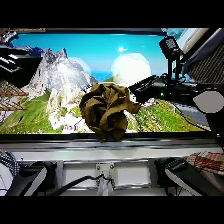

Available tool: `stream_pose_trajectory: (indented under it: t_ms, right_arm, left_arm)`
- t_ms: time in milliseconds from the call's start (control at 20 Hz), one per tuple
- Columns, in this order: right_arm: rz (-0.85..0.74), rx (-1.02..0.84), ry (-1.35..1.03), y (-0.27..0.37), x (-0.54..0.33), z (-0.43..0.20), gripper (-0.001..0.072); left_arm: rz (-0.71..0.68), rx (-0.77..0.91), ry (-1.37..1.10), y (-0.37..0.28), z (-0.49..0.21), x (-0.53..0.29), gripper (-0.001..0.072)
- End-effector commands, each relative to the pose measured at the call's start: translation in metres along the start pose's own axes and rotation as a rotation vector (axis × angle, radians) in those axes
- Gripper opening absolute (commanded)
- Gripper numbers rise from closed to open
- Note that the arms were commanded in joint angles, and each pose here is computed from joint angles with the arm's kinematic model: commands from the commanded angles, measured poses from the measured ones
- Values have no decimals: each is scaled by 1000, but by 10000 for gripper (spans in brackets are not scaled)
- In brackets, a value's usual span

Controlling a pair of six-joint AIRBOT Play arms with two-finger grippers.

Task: Fold the clothes and pants, and hang the long-sleeved shirts on hangers.

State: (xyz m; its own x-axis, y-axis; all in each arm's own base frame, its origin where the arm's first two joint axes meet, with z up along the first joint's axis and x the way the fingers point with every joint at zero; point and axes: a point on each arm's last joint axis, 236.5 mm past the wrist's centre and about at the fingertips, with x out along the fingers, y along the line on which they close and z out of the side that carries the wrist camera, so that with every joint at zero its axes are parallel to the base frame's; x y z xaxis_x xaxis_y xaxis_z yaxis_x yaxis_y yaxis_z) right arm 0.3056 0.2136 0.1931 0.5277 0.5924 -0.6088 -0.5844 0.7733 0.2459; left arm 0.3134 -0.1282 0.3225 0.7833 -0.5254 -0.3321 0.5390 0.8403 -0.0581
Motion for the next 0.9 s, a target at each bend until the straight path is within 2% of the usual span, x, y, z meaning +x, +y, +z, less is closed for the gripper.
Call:
stream_pose_trajectory:
  t_ms: [0,600,850]
  right_arm:
    - [1,-1,0,1,0,0,350]
    - [1,-1,0,1,0,0,350]
    - [1,0,-6,0,0,1,350]
  left_arm:
    - [1,0,0,1,0,0,470]
    - [-1,-7,13,3,-3,5,470]
    - [-46,-73,146,6,-37,28,470]
